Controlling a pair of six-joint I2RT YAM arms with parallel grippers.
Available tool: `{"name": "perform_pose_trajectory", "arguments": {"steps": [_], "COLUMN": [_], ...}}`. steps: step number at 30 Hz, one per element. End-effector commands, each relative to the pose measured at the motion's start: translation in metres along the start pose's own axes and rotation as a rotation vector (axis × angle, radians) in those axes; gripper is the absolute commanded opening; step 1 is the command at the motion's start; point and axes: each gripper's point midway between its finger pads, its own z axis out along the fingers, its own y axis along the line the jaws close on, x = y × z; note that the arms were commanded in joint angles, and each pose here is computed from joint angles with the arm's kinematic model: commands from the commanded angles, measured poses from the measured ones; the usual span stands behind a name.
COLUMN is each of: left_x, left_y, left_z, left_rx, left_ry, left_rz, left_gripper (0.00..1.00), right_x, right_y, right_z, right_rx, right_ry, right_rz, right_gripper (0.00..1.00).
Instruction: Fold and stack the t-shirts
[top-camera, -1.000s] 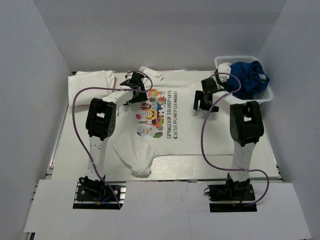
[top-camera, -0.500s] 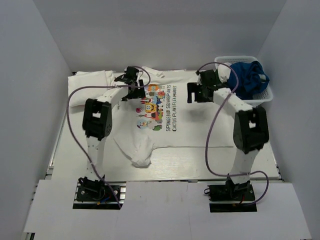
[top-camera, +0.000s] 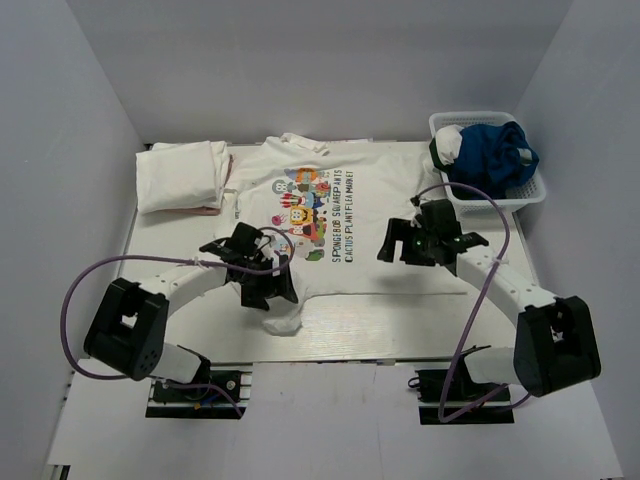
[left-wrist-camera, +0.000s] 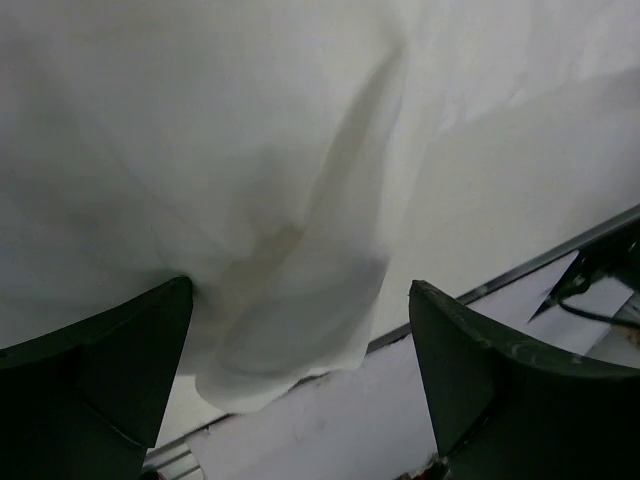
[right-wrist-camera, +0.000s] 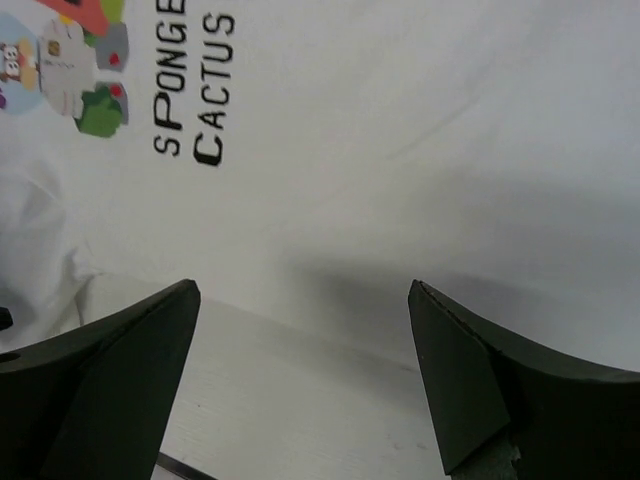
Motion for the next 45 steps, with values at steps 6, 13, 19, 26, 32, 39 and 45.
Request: {"name": "perform_pose_trajectory", "arguments": {"steps": [6,13,19,26,32,39,45], "left_x": [0.034,0.043,0.045,0.028,0.041,0.024,0.010], "left_y": [-0.025,-0.041,-0.066,-0.091,-0.106,-0.161,-0.137], "left_z": [-0.001,-0.007,-0.007,0.004,0.029,0.003,-0.090], "left_rx": [0.118,0.128,0.137,-0.113,-0.357,-0.260,-0.272], "left_ry": [0.031,0.069,0.130,0.195,0.295,0.160,-0.132], "left_rz": [0.001,0.037,0.080,0.180,0.294,0.351,0.121], "left_gripper": [0.96,0.42,0.06,0.02,0.73,1.00,1.00], "right_x": [0.017,0.014,0.017,0.024,0.033,0.024,0.012], "right_y": [-0.010,-0.016,-0.020,-0.029,-0.047,-0.041,0.006], "right_z": [-0.012,-0.020,-0.022,-0.024,-0.023,-0.030,-0.052], "right_rx": [0.038,0.073,0.091,0.140,0.227,0.190,-0.029], "right_ry": [-0.014,-0.039,-0.036,-0.018,-0.005,-0.050,-0.124], "right_rz": [0.020,0.004,0.008,0.018,0.047,-0.003,-0.132], "right_gripper": [0.90,0.90,0.90,0.90,0.90,0.90,0.90]}}
